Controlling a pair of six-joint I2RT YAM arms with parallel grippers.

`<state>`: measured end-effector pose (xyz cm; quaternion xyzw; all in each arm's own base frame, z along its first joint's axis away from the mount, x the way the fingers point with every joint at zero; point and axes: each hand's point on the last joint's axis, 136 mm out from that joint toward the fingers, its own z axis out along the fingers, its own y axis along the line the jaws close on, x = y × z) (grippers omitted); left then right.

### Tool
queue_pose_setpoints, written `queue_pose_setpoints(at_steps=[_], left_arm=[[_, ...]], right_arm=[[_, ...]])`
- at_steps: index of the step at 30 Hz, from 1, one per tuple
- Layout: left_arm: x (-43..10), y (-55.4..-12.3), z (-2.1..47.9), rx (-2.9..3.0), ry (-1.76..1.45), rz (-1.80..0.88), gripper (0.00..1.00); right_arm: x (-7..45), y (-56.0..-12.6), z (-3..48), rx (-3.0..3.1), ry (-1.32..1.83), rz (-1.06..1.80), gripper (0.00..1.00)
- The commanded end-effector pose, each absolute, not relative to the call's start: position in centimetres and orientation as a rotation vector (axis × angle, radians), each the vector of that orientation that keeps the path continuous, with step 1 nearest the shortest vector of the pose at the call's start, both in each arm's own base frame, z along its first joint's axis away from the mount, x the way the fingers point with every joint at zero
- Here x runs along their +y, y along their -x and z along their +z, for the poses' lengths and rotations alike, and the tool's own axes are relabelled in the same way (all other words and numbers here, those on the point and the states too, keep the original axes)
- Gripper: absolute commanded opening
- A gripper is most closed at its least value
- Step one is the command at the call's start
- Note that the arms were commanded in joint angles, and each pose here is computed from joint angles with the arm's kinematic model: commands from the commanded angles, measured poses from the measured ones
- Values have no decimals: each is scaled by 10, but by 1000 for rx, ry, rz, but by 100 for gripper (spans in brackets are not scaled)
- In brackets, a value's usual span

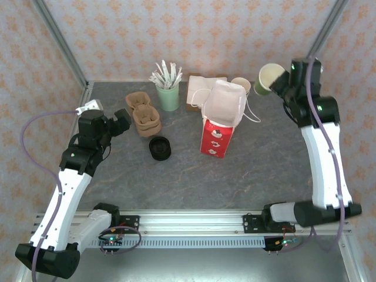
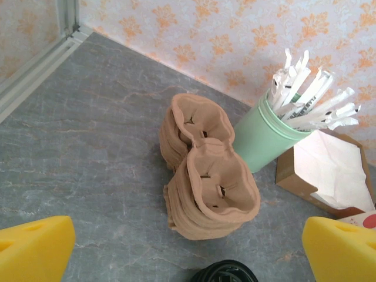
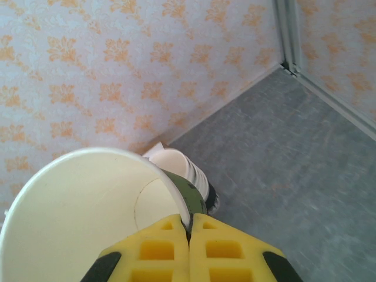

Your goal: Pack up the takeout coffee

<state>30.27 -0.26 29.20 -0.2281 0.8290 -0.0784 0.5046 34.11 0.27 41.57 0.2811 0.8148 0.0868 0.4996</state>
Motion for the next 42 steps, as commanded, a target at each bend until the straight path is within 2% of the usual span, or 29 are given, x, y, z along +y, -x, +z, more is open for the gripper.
queue_pose_setpoints(at_steps=[1, 5, 8, 16, 19, 23, 26, 29, 37, 42], left_arm=[[-17, -301, 264, 2098, 494, -209, 100], [-37, -305, 232, 2186, 450, -247, 98], [-54, -307, 207, 2269, 410, -257, 97], [-86, -306, 149, 2441, 370, -254, 91], [-91, -308, 135, 2475, 412, -262, 89], [-96, -310, 122, 2516, 419, -259, 79], [-96, -312, 115, 2531, 426, -243, 71], [-94, -314, 110, 2546, 419, -200, 59], [-92, -317, 101, 2564, 416, -150, 50], [-93, -319, 98, 2569, 408, -148, 38]], right_arm=[[-7, -283, 389, 2074, -657, 124, 0], [-5, -233, 345, 2200, -635, 134, 0], [12, -205, 307, 2299, -603, 243, 0], [51, -163, 213, 2437, -582, 503, 0], [68, -160, 194, 2461, -537, 576, 0], [99, -163, 169, 2494, -420, 589, 0], [137, -168, 164, 2475, -281, 620, 0], [176, -170, 167, 2421, -134, 626, 0], [251, -179, 161, 2424, 4, 686, 0], [275, -192, 156, 2419, 18, 666, 0]])
